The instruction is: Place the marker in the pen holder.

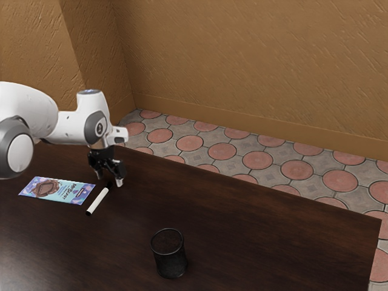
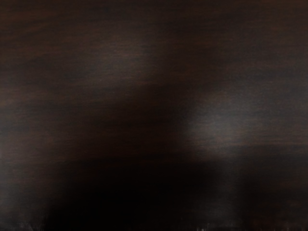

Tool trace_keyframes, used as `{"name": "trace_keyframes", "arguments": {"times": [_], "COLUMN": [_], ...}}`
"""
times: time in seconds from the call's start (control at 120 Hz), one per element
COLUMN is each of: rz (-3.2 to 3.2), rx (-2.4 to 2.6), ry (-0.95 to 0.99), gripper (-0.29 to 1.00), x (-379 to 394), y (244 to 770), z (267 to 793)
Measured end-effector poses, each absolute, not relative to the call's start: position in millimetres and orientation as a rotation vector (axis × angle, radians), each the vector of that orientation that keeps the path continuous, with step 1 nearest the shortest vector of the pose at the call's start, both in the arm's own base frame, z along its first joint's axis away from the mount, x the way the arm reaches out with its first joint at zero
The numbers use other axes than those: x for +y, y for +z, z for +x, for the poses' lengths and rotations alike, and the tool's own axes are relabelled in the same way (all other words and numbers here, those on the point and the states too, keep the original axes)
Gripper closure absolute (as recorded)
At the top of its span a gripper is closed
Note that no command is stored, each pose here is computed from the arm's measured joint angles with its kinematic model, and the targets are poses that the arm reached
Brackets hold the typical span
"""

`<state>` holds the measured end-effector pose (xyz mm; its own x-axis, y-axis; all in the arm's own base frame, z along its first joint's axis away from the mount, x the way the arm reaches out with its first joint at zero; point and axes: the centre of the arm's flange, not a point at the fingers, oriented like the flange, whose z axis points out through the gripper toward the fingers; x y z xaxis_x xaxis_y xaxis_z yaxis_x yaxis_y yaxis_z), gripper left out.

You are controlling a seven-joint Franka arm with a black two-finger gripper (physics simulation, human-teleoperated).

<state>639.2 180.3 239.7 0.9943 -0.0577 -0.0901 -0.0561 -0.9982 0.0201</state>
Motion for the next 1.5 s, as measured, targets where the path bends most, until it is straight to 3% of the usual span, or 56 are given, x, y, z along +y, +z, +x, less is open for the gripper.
{"name": "trace_keyframes", "arguments": {"times": [0.15, 0.325, 0.483, 0.575, 0.683, 1.067, 1.308, 1.5], "rz": [3.136, 3.155, 3.176, 3.202, 3.217, 3.198, 3.206, 3.176], "rx": [-0.111, -0.136, -0.134, -0.134, -0.108, -0.051, -0.097, -0.245], "ry": [-0.181, -0.199, -0.204, -0.200, -0.196, -0.154, 0.037, 0.188], "gripper": [0.03, 0.25, 0.29, 0.56, 0.69, 0.78, 0.79, 0.79], "x": [179, 175, 175, 171, 170, 166, 133, 50], "y": [235, 235, 237, 241, 244, 260, 338, 409], "z": [635, 636, 637, 639, 639, 633, 644, 647]}}
